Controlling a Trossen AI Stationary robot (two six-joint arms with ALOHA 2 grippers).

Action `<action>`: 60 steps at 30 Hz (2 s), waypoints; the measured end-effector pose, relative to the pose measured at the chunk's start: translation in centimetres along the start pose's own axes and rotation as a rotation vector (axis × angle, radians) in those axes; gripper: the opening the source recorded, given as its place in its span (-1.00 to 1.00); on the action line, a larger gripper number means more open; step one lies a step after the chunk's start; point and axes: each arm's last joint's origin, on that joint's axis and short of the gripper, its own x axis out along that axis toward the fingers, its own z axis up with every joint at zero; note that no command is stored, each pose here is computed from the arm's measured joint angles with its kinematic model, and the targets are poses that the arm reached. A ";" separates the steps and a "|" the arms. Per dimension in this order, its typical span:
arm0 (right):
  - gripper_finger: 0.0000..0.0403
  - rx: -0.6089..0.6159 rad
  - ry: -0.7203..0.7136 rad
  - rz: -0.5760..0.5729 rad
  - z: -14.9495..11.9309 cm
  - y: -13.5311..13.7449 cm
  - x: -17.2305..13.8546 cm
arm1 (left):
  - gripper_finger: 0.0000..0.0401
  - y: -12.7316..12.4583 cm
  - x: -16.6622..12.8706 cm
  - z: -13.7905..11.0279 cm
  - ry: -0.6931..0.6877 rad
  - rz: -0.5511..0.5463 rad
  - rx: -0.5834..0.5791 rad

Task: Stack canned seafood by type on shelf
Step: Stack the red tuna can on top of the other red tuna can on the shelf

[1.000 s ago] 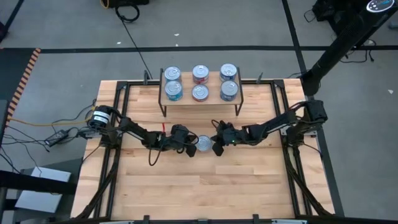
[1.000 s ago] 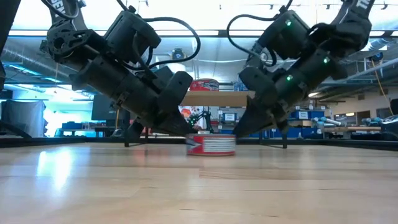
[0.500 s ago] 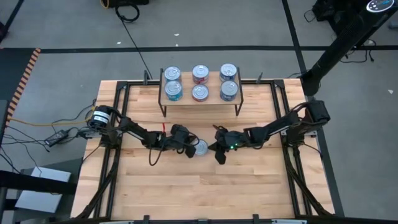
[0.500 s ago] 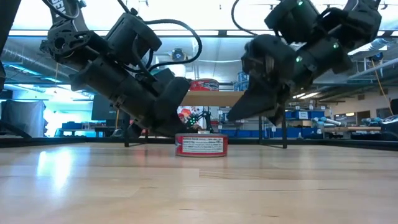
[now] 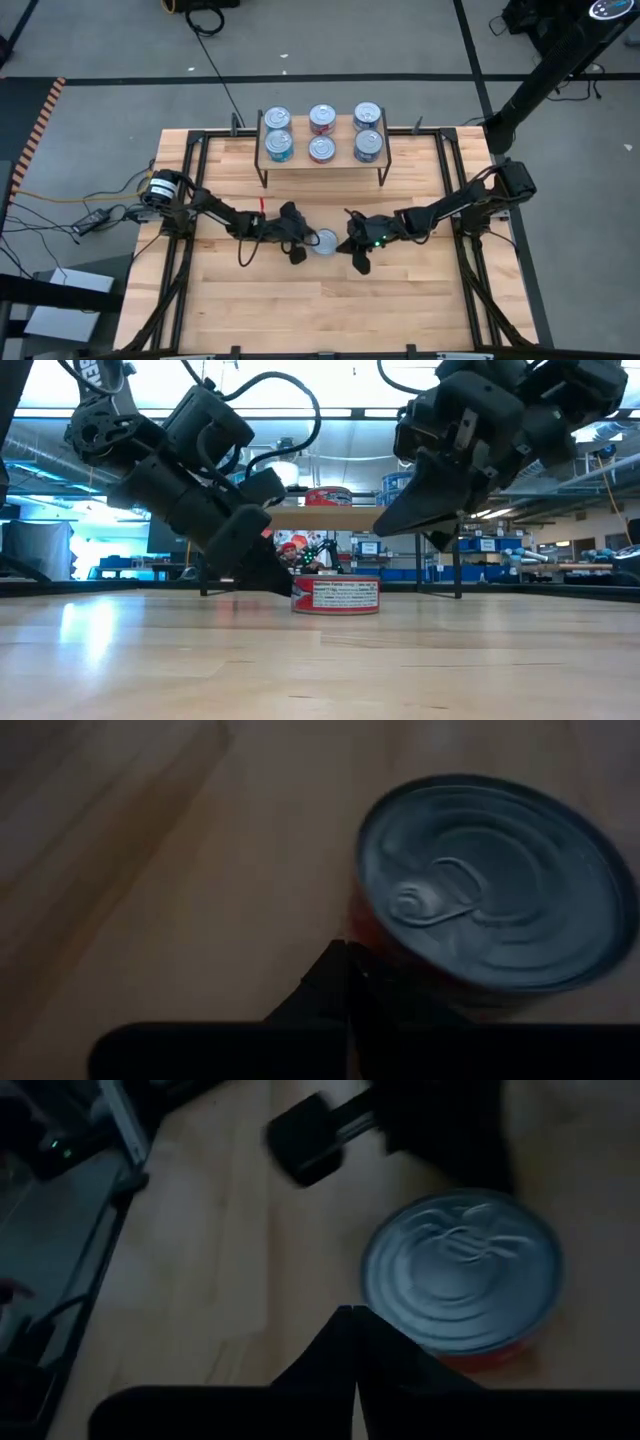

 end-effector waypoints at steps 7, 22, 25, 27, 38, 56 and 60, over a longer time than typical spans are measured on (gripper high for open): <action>-0.97 -0.089 0.078 -0.081 0.2 1.9 0.3 | -0.97 0.9 0.2 -1.4 -0.079 -0.024 -0.047; -0.98 -0.227 0.233 -0.094 -0.9 1.8 0.1 | -0.97 -0.1 2.9 -1.0 -0.132 -0.057 -0.059; -0.98 -0.229 0.226 -0.094 -0.7 1.7 0.1 | -0.97 -0.1 2.9 -1.0 -0.133 -0.059 -0.060; -0.98 -0.230 0.225 -0.097 -0.7 1.6 0.1 | -0.97 -0.1 2.9 -1.0 -0.133 -0.059 -0.060; -0.98 -0.284 0.258 -0.075 -1.9 1.9 2.2 | -0.97 -0.1 2.9 -0.9 -0.136 -0.068 -0.062; -0.98 -0.200 0.189 -0.135 0.0 2.0 4.2 | -0.97 -0.2 2.9 -0.9 -0.135 -0.075 -0.095; -0.98 -0.190 0.151 -0.128 1.1 2.1 3.5 | -0.97 -0.1 2.9 -0.9 -0.135 -0.074 -0.096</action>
